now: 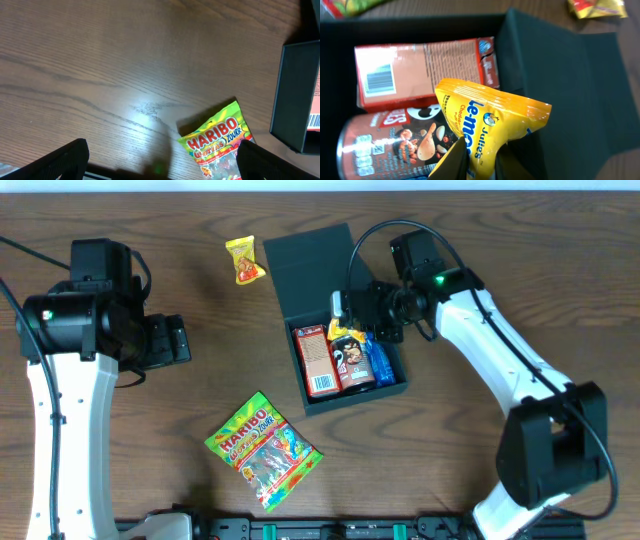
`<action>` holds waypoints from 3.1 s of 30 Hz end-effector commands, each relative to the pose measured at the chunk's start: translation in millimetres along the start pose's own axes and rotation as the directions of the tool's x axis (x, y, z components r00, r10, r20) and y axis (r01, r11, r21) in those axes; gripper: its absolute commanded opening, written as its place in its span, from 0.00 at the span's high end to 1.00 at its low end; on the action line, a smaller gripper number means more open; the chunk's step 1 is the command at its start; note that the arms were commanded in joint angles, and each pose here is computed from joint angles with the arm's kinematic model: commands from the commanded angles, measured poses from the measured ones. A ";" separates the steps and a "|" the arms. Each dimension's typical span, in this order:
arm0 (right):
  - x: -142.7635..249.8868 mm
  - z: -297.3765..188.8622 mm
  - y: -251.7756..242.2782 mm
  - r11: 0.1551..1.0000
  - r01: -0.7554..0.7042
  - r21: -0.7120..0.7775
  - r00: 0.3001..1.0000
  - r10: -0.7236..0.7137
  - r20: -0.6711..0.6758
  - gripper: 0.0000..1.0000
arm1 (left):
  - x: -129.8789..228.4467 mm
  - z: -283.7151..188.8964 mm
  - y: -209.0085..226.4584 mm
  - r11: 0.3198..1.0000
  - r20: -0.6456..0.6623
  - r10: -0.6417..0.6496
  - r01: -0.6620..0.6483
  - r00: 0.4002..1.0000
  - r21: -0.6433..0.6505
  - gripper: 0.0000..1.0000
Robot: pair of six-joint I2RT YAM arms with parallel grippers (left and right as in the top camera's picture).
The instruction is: Pack container
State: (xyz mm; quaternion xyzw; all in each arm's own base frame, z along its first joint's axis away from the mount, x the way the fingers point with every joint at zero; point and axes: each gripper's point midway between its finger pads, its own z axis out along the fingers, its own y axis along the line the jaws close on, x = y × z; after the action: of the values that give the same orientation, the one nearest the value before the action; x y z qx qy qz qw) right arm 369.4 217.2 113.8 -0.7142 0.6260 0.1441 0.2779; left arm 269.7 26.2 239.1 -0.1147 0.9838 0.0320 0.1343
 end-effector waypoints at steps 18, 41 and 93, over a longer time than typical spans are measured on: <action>18.2 35.1 -11.0 0.987 0.161 -0.001 0.979 -0.160 -0.123 0.44 | -0.3 -0.4 2.2 1.000 0.001 -0.019 0.019 1.000 -0.007 0.05; -21.3 -15.6 -61.5 0.927 -0.305 0.218 0.930 0.339 -0.143 0.99 | -0.3 -0.4 2.2 1.000 0.001 -0.019 0.019 1.000 -0.007 0.05; 168.9 -290.2 99.2 -0.720 -0.536 0.441 -0.136 0.589 0.796 0.01 | -30.0 -2.2 1.6 1.000 0.123 0.003 -0.002 0.992 -0.012 0.05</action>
State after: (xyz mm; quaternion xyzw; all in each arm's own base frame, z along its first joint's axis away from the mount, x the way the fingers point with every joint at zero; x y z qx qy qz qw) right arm 268.8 -69.8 234.6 0.2711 0.8890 -0.0692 0.3624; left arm 295.4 30.5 247.9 -0.1146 0.9745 0.0374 0.1895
